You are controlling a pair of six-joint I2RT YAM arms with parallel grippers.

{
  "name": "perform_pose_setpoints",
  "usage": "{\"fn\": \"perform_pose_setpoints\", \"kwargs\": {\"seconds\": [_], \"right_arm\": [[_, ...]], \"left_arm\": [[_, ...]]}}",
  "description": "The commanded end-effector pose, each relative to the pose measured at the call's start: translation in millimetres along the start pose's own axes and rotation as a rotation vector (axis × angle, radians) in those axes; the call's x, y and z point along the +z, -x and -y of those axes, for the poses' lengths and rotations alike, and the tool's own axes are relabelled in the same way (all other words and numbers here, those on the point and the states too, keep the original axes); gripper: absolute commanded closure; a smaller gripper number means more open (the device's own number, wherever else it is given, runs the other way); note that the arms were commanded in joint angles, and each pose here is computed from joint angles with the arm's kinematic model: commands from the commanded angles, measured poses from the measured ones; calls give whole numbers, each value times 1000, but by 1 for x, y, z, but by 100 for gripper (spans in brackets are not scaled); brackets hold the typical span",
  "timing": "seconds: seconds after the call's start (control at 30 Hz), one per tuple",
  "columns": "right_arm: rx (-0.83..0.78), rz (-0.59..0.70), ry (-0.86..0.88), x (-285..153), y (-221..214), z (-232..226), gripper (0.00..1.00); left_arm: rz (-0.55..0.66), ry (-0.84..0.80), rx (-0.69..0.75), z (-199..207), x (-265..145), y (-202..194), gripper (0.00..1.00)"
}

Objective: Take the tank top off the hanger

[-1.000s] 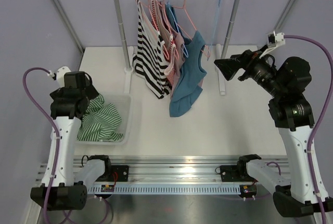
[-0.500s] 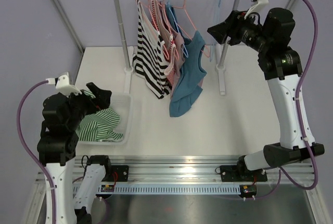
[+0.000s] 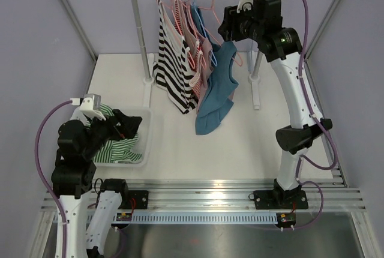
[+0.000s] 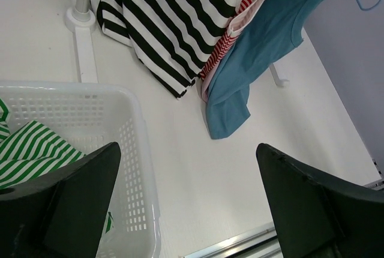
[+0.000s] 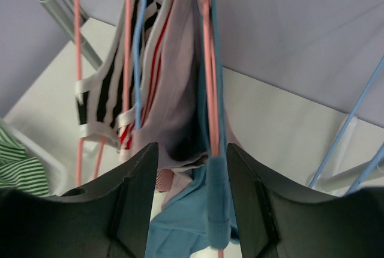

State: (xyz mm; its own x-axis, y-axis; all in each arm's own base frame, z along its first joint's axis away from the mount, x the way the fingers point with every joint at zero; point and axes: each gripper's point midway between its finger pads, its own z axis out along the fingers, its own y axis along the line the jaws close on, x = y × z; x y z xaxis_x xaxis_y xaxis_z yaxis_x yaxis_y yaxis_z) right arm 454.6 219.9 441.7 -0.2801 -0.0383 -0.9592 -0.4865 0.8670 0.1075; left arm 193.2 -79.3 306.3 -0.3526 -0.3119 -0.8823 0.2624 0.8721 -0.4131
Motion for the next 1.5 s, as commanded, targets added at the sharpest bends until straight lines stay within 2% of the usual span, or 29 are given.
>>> {"fn": "perform_pose_setpoints", "kwargs": {"seconds": [0.0,0.17,0.33,0.53,0.57,0.6,1.07,1.33,1.47], "right_arm": [[-78,31,-53,6,13,11,44],[-89,35,1,34,8,5,51],[-96,47,9,52,5,6,75],[-92,67,5,62,7,9,85],[-90,73,5,63,9,8,98],[-87,76,-1,63,10,10,100],[-46,261,-57,6,74,7,100],[-43,289,-103,-17,85,12,100],[-36,281,-137,-44,83,14,100]], "left_arm": [[39,4,54,-1,2,6,1],[27,14,60,-5,5,-3,1],[0,56,53,-19,14,-17,1],[-2,60,61,-21,17,-21,1],[-5,59,61,-21,18,-22,1],[-9,54,60,-20,18,-23,1],[-5,42,64,-17,16,-24,1],[-15,39,71,-15,17,-22,1],[7,17,74,-4,13,-7,1]]}}
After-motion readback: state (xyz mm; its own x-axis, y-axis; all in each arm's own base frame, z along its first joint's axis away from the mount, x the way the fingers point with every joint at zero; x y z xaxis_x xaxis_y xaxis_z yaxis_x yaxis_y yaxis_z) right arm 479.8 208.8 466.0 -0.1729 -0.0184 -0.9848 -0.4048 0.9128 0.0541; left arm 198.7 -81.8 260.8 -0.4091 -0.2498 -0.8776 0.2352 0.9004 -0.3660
